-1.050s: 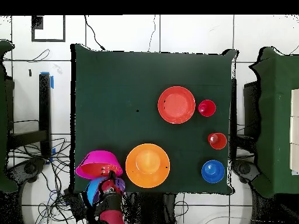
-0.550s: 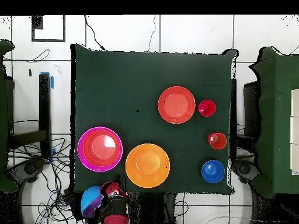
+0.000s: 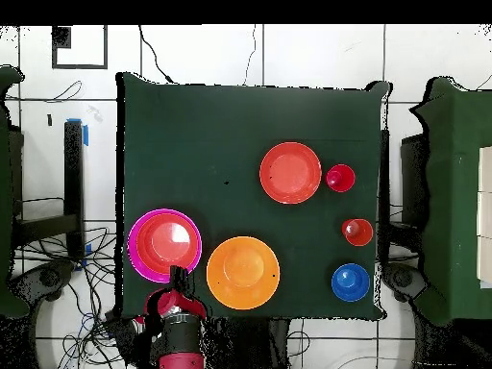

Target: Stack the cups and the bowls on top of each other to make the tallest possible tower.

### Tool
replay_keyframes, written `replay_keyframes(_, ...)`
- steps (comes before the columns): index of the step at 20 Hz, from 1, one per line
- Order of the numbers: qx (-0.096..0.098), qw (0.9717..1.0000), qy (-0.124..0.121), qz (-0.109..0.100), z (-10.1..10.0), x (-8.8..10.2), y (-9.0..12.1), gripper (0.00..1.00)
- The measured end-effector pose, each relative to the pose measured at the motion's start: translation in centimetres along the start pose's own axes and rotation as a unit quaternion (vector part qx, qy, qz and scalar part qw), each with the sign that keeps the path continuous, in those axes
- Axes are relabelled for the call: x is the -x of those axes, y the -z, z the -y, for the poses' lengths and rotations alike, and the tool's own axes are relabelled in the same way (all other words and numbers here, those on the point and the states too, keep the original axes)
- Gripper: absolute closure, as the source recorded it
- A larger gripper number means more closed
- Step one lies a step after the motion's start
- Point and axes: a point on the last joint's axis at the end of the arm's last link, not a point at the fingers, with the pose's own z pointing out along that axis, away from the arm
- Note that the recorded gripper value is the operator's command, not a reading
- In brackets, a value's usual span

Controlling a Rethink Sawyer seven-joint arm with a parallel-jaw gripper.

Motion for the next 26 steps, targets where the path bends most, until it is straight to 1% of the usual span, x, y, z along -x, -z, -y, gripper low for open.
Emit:
replay_keyframes(2, 0.016, 0.9998, 0.004, 0.006, -0.4, 0.3, -0.1, 1.0)
replay_keyframes(6, 0.027, 0.9995, 0.011, 0.01, -0.3, 1.3, -0.2, 1.0)
replay_keyframes(9, 0.032, 0.9993, 0.016, 0.012, -0.2, 2.0, -0.1, 1.0)
replay_keyframes(13, 0.036, 0.999, 0.018, 0.022, -0.3, 2.8, 0.1, 1.0)
replay_keyframes(18, 0.011, 0.9994, 0.023, 0.024, -0.2, 3.8, 0.6, 1.0)
replay_keyframes(20, -0.01, 0.9995, 0.022, 0.02, 0.1, 4.1, 0.7, 1.0)
replay_keyframes(21, -0.026, 0.9993, 0.019, 0.017, 0.4, 4.2, 0.8, 1.0)
replay_keyframes(22, -0.051, 0.9985, 0.013, 0.013, 1.0, 4.5, 0.9, 1.0)
replay_keyframes(23, -0.068, 0.9976, 0.009, 0.009, 1.5, 4.7, 1.0, 1.0)
replay_keyframes(25, -0.1, 0.995, 0.002, 0.002, 2.4, 5.1, 1.1, 1.0)
replay_keyframes(26, -0.117, 0.9931, -0.003, -0.002, 3.1, 5.6, 1.2, 1.0)
